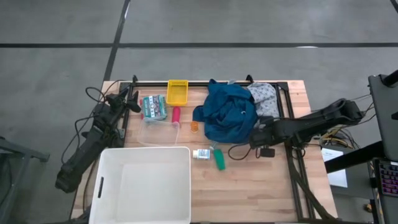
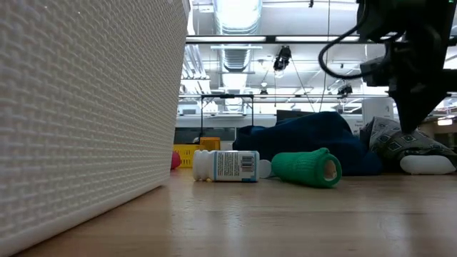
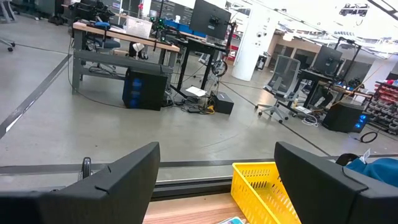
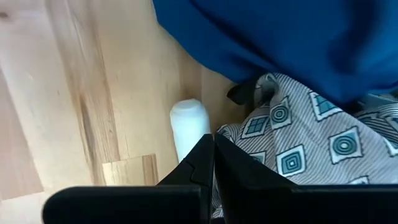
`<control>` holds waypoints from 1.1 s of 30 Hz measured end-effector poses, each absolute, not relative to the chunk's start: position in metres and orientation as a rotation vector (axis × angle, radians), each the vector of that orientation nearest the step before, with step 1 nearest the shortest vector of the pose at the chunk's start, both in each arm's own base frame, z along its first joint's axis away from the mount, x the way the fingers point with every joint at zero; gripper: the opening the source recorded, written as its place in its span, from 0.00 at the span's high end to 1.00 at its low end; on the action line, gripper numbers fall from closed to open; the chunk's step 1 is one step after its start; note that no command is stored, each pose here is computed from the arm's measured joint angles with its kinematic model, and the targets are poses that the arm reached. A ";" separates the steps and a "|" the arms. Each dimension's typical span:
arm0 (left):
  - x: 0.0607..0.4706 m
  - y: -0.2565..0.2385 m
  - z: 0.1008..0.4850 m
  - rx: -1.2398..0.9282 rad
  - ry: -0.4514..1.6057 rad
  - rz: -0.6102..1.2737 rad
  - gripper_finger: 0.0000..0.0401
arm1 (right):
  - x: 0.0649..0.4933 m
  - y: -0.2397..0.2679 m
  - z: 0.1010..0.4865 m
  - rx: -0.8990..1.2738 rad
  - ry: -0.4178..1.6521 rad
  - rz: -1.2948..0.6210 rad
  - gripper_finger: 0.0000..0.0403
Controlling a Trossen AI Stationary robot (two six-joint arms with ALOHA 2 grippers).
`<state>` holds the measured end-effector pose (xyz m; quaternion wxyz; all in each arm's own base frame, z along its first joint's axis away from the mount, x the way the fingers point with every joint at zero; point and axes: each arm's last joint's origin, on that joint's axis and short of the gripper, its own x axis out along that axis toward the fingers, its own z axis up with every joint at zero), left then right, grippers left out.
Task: Pick & place medical supplies in basket/bin
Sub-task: Put the white bandage into the transparent bin
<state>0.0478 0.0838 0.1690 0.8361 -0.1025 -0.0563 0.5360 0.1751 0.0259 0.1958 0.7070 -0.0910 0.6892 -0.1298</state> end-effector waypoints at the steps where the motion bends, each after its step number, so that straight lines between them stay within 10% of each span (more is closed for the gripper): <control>1: 0.048 0.084 0.169 -0.217 -0.119 1.134 0.20 | 0.176 0.026 0.194 -0.206 1.543 -0.291 0.98; 17: 0.048 0.084 0.169 -0.217 -0.119 1.134 0.20 | 0.184 0.028 0.169 -0.107 1.650 -0.330 0.95; 33: 0.048 0.084 0.169 -0.217 -0.119 1.134 0.20 | 0.171 0.026 0.179 -0.033 1.531 -0.361 0.56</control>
